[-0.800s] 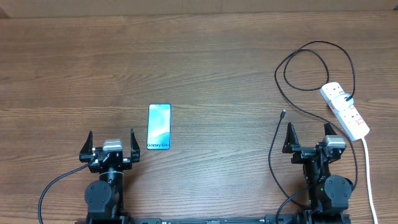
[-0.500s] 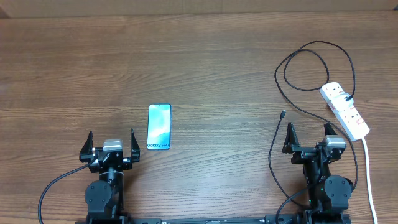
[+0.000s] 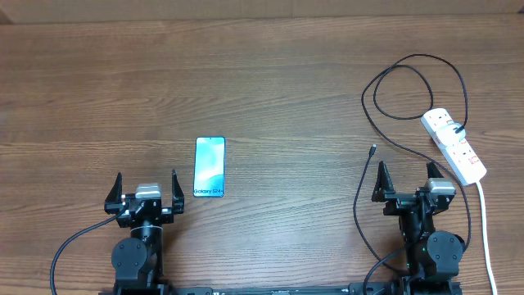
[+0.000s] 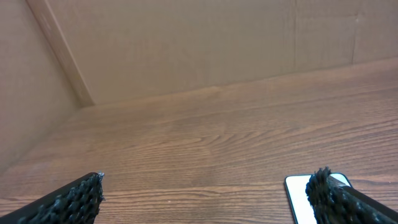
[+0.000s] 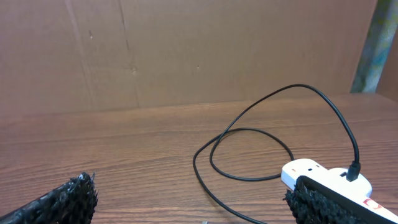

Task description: Plug charger to phone and switch on socket

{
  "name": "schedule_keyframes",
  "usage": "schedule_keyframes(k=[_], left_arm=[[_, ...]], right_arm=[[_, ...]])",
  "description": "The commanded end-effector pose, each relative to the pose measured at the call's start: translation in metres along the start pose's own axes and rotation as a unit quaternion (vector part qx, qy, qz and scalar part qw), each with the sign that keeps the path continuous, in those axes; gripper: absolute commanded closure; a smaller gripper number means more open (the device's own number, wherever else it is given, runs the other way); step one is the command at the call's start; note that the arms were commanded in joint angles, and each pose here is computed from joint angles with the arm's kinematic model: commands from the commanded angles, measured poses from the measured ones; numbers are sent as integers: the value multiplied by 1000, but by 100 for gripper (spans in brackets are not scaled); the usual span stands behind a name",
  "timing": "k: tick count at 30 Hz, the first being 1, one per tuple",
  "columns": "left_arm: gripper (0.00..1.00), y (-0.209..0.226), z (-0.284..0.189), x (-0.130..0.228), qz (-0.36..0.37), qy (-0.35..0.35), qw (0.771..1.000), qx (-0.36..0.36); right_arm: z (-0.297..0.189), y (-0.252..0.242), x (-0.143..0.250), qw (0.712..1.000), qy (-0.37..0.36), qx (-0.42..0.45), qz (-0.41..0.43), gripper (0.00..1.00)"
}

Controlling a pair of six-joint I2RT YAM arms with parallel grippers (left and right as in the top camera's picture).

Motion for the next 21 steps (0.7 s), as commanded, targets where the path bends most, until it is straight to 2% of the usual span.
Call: schedule_keyframes(k=[1,21], left_arm=[[0,-2,-1,-1,7,-6,1000,8],[1,1,-1,0,8,-3,1000,-6]], right_arm=[[0,0,2,1000,-1,-1,-4,0],[0,0,2,1000,-1,-1,-4,0]])
Point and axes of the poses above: each gripper's point midway between its finger pads, its own z axis out along the fingers, its own y axis along the line the jaws close on, x = y × z, the point moved 9 cm from there along -z, back along the fingers, and after that the axes turned 1 degree about z, right-handed, at the moved point
